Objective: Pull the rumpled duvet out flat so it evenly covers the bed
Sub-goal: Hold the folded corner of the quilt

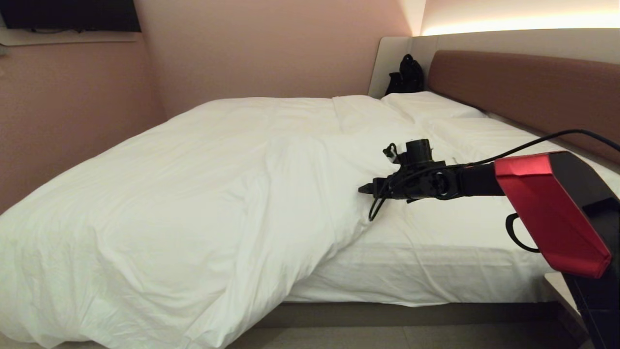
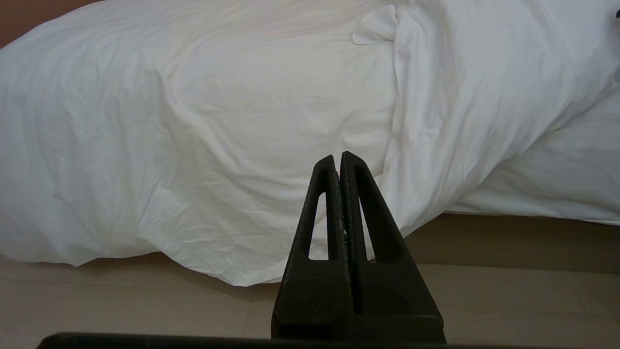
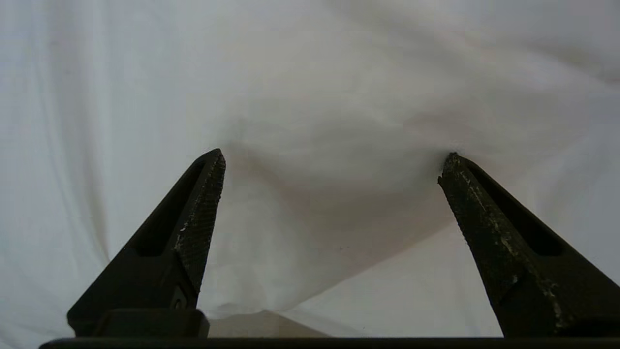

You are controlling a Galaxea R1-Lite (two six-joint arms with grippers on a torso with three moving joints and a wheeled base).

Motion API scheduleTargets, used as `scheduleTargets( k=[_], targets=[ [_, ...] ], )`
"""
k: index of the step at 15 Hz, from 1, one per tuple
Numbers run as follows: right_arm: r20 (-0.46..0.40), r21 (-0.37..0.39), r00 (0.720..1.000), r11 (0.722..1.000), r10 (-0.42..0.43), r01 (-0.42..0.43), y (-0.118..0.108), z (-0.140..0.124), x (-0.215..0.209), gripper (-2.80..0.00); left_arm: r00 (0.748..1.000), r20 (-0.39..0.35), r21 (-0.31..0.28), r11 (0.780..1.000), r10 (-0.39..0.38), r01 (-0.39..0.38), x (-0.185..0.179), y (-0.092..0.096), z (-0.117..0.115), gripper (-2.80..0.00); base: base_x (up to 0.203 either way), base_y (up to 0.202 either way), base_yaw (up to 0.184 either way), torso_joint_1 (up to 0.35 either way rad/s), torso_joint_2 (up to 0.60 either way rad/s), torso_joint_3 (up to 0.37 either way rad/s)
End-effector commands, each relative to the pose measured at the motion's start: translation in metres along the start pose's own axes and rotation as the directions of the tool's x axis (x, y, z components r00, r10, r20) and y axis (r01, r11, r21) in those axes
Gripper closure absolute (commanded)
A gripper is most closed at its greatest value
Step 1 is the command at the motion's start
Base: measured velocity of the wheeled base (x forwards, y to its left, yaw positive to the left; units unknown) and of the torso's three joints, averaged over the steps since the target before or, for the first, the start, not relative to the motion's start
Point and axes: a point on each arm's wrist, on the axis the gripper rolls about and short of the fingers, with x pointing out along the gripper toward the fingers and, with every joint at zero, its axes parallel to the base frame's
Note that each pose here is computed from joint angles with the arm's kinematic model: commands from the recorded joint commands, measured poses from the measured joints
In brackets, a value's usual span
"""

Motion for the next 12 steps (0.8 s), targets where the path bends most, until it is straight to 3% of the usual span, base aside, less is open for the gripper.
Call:
scheduleTargets(
  k=[1, 5, 12],
  targets=[
    [0.055, -0.080, 0.998, 0.997, -0.014, 0.019, 0.007, 0.009, -0.007, -2.80, 1.000, 0.001, 0.000, 1.000, 0.001, -0.001, 0.000, 0.000, 0.000, 0.00, 0.000, 0.000, 0.000, 0.000, 0.00, 0.000],
    [0.102, -0.247, 0.995, 0.968, -0.011, 0.036, 0.020, 0.006, 0.004, -2.80, 1.000, 0.002, 0.000, 1.000, 0.001, -0.001, 0.000, 0.000, 0.000, 0.00, 0.000, 0.000, 0.000, 0.000, 0.00, 0.000],
    [0.108, -0.364, 0.994, 0.930, -0.017, 0.056, 0.013, -0.025, 0.043, -2.80, 1.000, 0.002, 0.000, 1.000, 0.001, -0.001, 0.000, 0.000, 0.000, 0.00, 0.000, 0.000, 0.000, 0.000, 0.00, 0.000]
  ],
)
